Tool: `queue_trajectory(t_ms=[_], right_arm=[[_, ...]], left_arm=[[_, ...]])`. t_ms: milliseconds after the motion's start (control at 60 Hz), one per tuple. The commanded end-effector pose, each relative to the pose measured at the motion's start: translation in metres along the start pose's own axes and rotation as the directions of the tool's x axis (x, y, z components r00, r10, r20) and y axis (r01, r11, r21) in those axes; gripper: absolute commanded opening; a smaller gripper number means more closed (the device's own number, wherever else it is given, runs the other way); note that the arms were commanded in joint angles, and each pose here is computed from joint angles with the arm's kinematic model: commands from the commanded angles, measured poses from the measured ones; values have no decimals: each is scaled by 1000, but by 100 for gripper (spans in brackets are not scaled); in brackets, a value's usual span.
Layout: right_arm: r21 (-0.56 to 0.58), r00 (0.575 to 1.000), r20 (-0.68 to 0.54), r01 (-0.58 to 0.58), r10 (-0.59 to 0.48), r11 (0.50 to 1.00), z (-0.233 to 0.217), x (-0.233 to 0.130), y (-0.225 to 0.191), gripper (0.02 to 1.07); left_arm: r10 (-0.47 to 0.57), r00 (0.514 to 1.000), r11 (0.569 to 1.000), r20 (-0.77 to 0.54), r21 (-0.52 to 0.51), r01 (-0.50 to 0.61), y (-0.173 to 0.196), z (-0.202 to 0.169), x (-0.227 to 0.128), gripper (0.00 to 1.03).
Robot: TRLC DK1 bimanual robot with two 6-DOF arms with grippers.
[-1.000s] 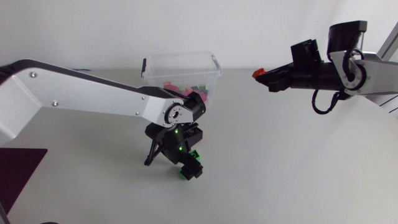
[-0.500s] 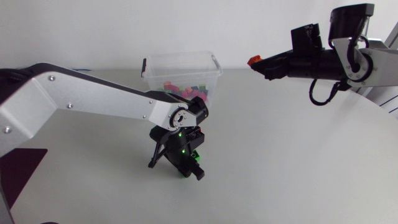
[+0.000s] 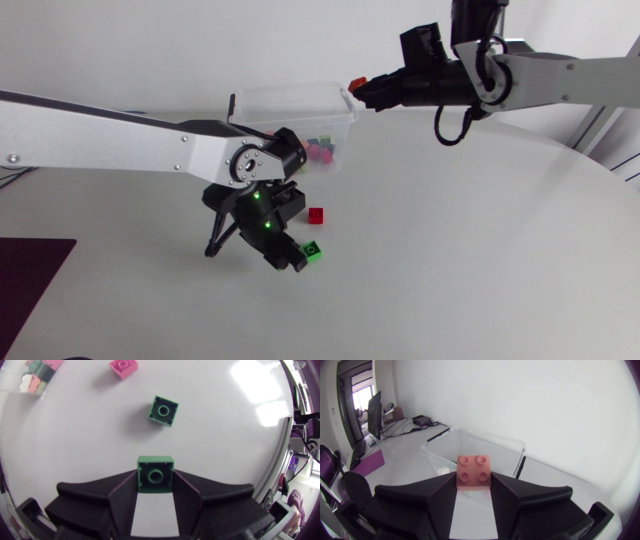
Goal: Place the duplo bricks in the container
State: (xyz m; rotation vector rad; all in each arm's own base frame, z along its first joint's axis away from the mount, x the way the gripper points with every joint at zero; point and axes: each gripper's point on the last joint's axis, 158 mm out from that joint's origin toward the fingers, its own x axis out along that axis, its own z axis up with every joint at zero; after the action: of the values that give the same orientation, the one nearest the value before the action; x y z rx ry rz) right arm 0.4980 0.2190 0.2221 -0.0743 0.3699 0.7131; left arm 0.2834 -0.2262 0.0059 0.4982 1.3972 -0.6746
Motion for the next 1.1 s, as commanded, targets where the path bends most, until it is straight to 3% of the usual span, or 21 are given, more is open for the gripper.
queue_trajectory(t_ms=[0, 583, 1083], right_arm=[[11, 1000, 1, -4, 4, 1000, 5, 18, 3, 29], [9, 1000, -21, 1, -1, 1000, 7, 100, 1, 29], [17, 998, -54, 31, -30, 999, -1, 126, -7, 29]], left_arm=[[6, 1000, 1000, 6, -8, -6, 8, -11, -11, 12], [71, 966, 995, 248, -79, -53, 65, 33, -91, 12], [121, 923, 990, 366, -107, -87, 89, 58, -133, 12]])
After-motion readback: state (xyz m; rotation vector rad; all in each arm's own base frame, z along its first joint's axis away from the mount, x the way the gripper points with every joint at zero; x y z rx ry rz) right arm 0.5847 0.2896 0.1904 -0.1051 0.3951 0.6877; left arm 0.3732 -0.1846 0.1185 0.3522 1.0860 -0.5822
